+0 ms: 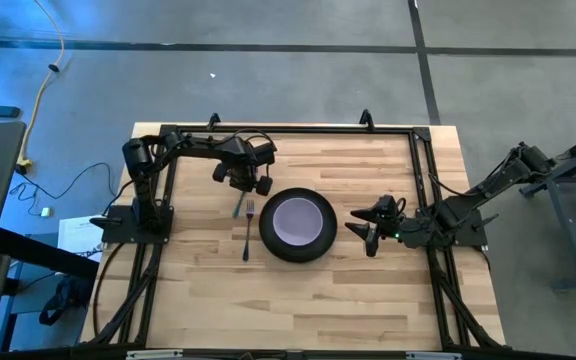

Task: Set table place
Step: Put the blue spoon into the violet bowl

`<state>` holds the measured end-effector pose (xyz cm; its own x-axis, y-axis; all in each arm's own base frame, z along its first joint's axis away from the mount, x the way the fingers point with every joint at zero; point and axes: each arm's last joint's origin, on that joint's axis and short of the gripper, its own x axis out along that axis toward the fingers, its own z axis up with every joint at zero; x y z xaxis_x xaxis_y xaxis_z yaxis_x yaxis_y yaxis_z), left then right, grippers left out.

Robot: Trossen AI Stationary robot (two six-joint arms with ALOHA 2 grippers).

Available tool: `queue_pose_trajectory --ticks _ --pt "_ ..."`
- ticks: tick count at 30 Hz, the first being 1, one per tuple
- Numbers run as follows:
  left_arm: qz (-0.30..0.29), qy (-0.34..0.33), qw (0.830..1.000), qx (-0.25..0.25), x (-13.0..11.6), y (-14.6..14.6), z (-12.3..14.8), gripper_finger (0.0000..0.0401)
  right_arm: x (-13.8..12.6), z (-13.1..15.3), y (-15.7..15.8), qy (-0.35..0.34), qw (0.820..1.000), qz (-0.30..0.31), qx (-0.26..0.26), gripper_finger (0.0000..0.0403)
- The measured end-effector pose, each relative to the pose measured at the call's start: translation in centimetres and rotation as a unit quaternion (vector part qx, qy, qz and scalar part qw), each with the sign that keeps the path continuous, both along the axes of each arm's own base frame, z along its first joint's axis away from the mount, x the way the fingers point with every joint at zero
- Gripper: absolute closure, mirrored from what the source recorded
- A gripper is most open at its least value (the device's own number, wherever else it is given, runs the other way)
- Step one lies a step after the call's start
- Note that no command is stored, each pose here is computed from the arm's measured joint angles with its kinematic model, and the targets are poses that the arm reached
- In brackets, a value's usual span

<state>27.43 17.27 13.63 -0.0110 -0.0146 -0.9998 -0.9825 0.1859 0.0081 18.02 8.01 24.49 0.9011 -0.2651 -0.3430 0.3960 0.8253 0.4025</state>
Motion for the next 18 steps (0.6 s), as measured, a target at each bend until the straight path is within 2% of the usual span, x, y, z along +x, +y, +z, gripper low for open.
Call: queue_pose_trajectory --ticks 5,18 --pt "-0.018 0.004 1.000 0.004 -0.02 0.01 0.00 0.0394 0.01 -0.01 0.04 0.001 1.000 0.006 0.004 0.0199" --pt "-0.069 0.009 0.998 0.004 0.01 0.07 0.22 0.0397 0.01 -0.02 0.06 0.000 1.000 0.006 0.014 0.0199"
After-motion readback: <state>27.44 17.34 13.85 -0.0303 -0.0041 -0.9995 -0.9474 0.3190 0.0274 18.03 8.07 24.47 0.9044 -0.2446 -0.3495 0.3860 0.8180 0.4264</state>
